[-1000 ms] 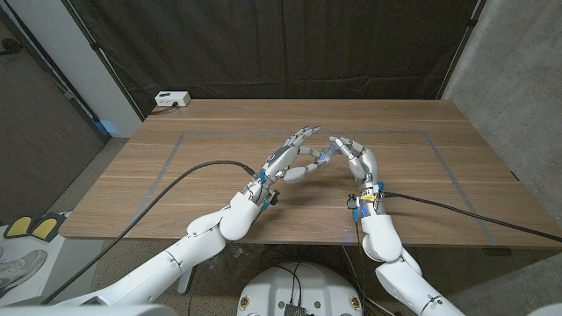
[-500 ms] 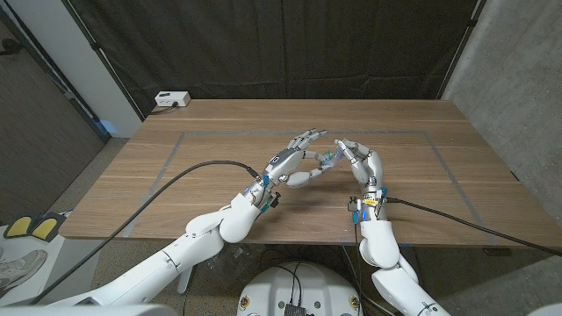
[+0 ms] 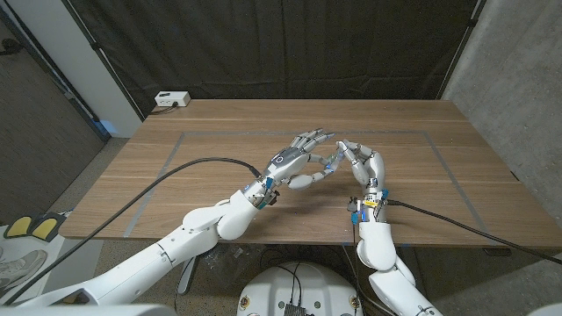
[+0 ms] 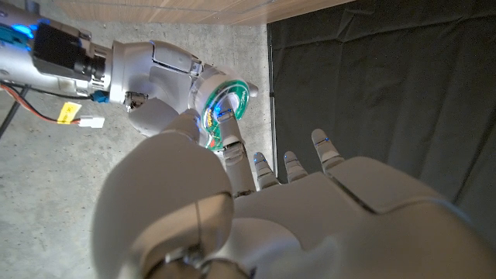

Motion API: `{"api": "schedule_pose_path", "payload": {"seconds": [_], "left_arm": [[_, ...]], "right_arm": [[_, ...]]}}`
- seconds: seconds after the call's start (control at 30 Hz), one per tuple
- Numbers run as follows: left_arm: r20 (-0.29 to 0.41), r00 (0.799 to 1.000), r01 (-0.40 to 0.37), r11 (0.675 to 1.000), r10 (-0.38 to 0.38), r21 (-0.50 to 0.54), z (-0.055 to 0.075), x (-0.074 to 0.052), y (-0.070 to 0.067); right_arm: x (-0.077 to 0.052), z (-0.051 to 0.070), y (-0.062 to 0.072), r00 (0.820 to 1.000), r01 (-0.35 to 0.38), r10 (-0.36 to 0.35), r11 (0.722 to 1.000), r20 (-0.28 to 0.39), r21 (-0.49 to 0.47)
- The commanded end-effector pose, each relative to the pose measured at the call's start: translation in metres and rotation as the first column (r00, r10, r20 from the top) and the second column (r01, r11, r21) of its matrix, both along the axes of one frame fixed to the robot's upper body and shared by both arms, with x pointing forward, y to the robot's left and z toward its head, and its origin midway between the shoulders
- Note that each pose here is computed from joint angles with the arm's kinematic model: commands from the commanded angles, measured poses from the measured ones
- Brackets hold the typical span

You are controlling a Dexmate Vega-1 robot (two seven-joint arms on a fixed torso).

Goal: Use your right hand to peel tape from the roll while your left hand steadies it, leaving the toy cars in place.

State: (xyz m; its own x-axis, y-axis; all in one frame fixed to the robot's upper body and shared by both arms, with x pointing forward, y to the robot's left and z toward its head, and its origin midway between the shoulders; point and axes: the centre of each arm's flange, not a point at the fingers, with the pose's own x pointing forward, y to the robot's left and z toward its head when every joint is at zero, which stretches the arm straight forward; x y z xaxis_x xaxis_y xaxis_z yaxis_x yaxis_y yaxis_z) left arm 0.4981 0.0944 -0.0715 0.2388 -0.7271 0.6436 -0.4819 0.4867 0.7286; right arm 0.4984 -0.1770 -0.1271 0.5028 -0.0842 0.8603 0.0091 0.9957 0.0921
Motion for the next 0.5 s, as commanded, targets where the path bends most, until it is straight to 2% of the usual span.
{"api": "schedule_pose_path", "payload": {"seconds": [0.03, 0.2, 0.5], "left_arm": [[0.167, 0.986, -0.036, 0.995, 0.02, 0.093, 0.0089, -0.0041, 0.004], [0.302, 0.953, -0.057, 0.993, 0.023, 0.105, 0.0114, -0.0109, 0.0045], [0.403, 0.915, -0.074, 0.988, 0.014, 0.134, 0.0065, -0.013, 0.0043]], "right_arm": [[0.0041, 0.008, 0.0029, 1.0, 0.022, -0.022, 1.0, -0.013, 0.002], [0.0054, 0.0099, 0.0051, 0.999, 0.029, -0.029, 1.0, -0.021, 0.006], [0.007, 0.0149, 0.0072, 1.0, 0.015, -0.015, 1.0, -0.004, 0.017]]}}
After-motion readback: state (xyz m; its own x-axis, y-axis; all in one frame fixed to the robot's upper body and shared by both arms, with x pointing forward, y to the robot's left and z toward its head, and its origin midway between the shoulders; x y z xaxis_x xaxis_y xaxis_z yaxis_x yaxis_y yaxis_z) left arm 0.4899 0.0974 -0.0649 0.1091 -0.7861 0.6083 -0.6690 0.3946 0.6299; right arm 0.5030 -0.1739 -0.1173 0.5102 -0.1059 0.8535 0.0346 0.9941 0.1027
